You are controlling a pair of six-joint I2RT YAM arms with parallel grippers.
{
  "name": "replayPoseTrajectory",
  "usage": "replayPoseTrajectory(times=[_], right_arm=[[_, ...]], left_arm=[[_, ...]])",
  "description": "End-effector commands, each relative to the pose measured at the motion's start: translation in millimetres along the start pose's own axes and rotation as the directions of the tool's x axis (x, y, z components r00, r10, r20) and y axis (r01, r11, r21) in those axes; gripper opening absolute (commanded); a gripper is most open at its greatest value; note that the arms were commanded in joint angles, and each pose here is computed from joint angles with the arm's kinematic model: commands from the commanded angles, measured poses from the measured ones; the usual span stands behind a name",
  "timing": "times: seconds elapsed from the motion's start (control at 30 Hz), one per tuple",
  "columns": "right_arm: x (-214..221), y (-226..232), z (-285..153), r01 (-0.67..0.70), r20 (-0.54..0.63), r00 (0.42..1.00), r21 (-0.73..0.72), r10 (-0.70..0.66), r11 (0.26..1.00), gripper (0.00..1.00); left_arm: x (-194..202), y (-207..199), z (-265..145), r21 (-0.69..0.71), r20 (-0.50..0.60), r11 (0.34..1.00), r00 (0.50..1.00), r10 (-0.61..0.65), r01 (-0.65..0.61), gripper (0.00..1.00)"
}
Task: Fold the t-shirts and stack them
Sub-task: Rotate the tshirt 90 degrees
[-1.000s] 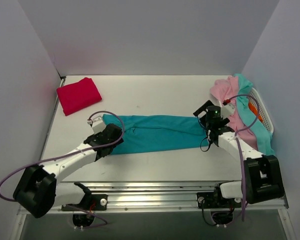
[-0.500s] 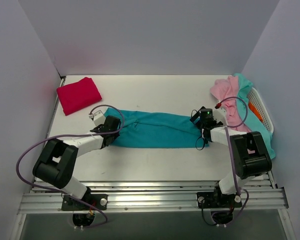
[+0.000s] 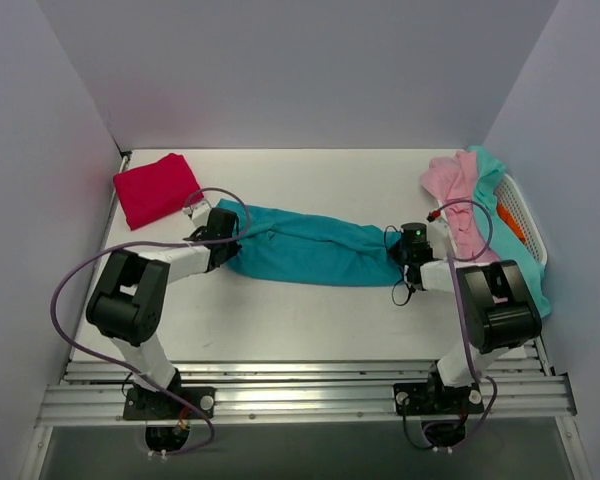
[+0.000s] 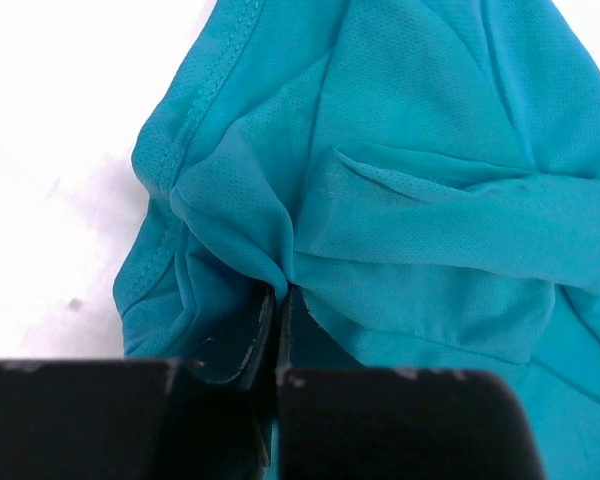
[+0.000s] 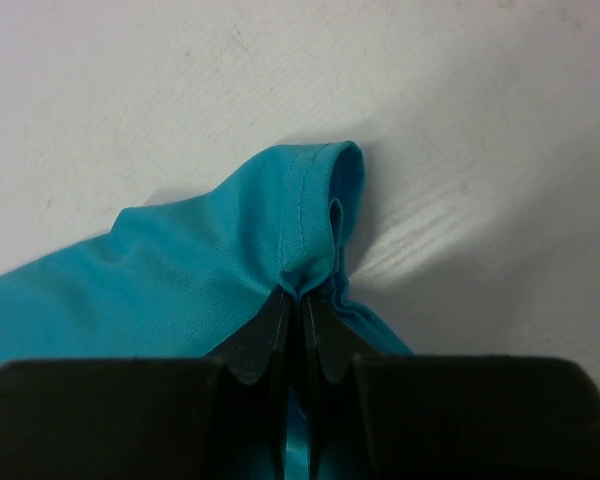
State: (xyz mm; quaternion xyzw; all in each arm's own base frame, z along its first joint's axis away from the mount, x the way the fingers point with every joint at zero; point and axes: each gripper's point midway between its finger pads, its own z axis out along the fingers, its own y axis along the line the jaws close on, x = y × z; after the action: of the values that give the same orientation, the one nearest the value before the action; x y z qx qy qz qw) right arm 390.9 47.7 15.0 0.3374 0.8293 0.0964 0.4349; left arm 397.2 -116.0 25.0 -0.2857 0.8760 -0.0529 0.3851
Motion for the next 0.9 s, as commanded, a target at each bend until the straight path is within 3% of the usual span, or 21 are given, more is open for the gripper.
replayPoseTrajectory(times=[0.0,0.07,0.13,0.17,0.27,0.33,0.5,0.6,0.73,0.87], right_arm=[[-3,4,-24,-0.001,0.008,1.0,-0.025,0.001,1.0,0.0],[0,2,-36,0.003,0.001,1.0,-0.024,-0.003,1.0,0.0],[-8,6,-55,-0.008,0.026,1.0,-0.051,0.01,0.999,0.0],[-12,12,-71,-0.011,0.037,0.999,-0.08,0.014,0.997,0.0],[5,16,-98,0.006,0.009,1.0,-0.117,-0.005,0.993,0.0],[7,28,-121,0.0,0.027,1.0,-0.186,0.005,0.982,0.0],[52,59,-169,-0.015,-0.055,0.998,-0.333,-0.003,0.943,0.0],[74,70,-188,0.014,-0.073,0.996,-0.358,-0.043,0.933,0.0],[105,83,-202,0.043,-0.098,0.991,-0.384,-0.088,0.923,0.0],[150,89,-209,0.096,-0.136,0.978,-0.388,-0.161,0.917,0.0]], left_arm=[[-8,-5,19,-0.01,-0.078,0.998,0.995,0.061,-0.062,0.02],[-30,-30,28,0.042,-0.083,0.998,0.995,0.056,-0.052,0.02],[-36,-31,50,0.035,-0.11,0.997,0.991,0.075,-0.072,0.02],[-57,-53,53,0.082,-0.094,0.995,0.993,0.073,-0.065,0.02],[-51,-61,87,0.097,-0.175,0.985,0.971,0.16,-0.145,0.02],[-62,-91,110,0.156,-0.186,0.97,0.959,0.212,-0.184,0.02],[-59,-137,138,0.304,-0.217,0.934,0.941,0.262,-0.19,0.02],[-68,-172,139,0.42,-0.192,0.888,0.937,0.29,-0.189,0.02],[-88,-223,125,0.598,-0.13,0.78,0.939,0.319,-0.182,0.02],[-89,-251,118,0.679,-0.084,0.706,0.934,0.347,-0.201,0.04]])
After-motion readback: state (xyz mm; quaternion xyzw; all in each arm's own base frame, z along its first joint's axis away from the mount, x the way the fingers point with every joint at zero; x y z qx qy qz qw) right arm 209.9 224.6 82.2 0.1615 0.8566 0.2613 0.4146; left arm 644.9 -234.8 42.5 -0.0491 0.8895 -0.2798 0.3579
